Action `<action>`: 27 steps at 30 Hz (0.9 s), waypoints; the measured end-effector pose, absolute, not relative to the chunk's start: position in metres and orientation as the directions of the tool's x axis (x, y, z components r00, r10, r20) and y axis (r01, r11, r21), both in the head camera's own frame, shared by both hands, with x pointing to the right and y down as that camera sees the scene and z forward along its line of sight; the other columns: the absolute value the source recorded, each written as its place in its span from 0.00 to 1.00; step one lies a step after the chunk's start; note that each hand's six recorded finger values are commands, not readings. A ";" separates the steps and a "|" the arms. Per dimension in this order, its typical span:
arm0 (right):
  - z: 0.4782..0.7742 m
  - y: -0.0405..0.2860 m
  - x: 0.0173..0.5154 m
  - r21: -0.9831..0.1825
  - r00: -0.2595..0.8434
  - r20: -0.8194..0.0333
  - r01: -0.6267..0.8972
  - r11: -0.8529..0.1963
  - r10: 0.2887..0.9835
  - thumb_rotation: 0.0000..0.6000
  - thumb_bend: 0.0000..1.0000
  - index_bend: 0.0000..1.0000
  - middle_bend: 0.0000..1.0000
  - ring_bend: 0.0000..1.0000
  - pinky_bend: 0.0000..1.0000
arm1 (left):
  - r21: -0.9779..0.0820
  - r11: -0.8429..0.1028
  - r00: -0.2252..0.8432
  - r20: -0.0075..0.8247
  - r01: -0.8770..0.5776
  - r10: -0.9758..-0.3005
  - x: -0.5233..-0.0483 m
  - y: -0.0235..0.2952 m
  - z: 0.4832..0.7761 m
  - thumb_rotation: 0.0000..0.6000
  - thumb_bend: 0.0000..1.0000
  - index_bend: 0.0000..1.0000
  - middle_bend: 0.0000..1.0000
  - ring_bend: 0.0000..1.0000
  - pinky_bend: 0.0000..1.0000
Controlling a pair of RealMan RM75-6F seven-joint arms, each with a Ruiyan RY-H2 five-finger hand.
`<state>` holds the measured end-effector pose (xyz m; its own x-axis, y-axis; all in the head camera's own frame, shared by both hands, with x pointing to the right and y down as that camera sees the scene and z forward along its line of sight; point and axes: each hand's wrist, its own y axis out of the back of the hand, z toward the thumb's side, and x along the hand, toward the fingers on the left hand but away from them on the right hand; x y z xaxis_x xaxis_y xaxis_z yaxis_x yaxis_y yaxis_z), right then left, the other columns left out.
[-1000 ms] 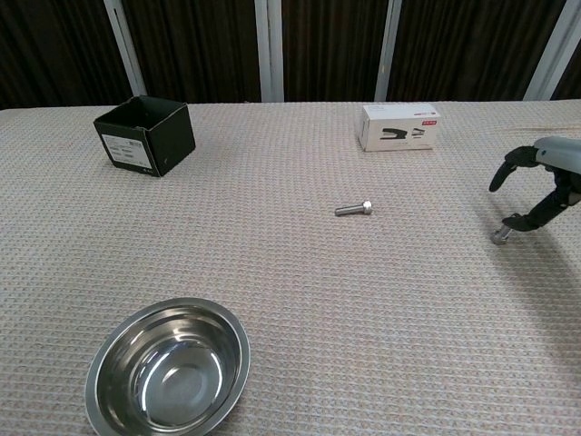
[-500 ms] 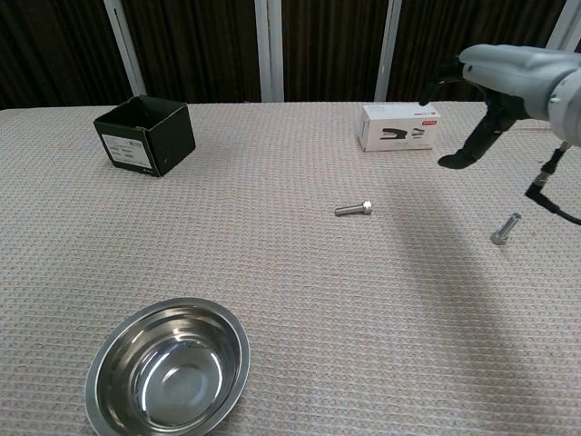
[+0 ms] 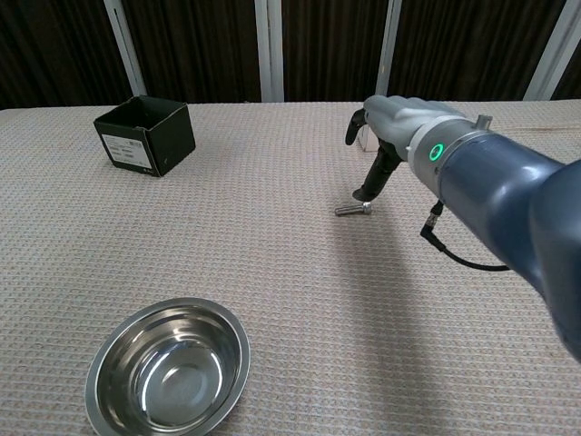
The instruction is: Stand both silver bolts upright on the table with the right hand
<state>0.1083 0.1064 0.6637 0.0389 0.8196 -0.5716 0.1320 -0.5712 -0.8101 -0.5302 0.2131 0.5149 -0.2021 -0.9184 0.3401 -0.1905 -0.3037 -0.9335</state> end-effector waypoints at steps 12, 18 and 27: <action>0.700 0.113 0.101 -0.800 0.011 -0.585 0.157 -0.579 0.811 1.00 0.24 0.39 0.00 0.01 0.00 | -0.933 -0.301 -0.203 0.340 -0.199 -0.918 -0.532 0.212 0.514 1.00 0.07 0.20 0.13 0.02 0.03; 0.713 0.115 0.100 -0.794 0.013 -0.593 0.160 -0.587 0.805 1.00 0.24 0.41 0.00 0.01 0.00 | -0.933 -0.302 -0.203 0.340 -0.196 -0.918 -0.532 0.213 0.514 1.00 0.07 0.20 0.13 0.02 0.03; 0.721 0.112 0.099 -0.795 0.009 -0.590 0.167 -0.583 0.808 1.00 0.25 0.46 0.00 0.02 0.00 | -0.935 -0.299 -0.211 0.337 -0.192 -0.918 -0.534 0.212 0.514 1.00 0.06 0.20 0.13 0.02 0.03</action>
<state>0.0993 0.1118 0.7210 0.0091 0.8077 -0.5896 0.1672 -0.5825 -0.7954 -0.5335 0.2122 0.5141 -0.2113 -0.9176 0.3366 -0.1916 -0.2988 -0.9349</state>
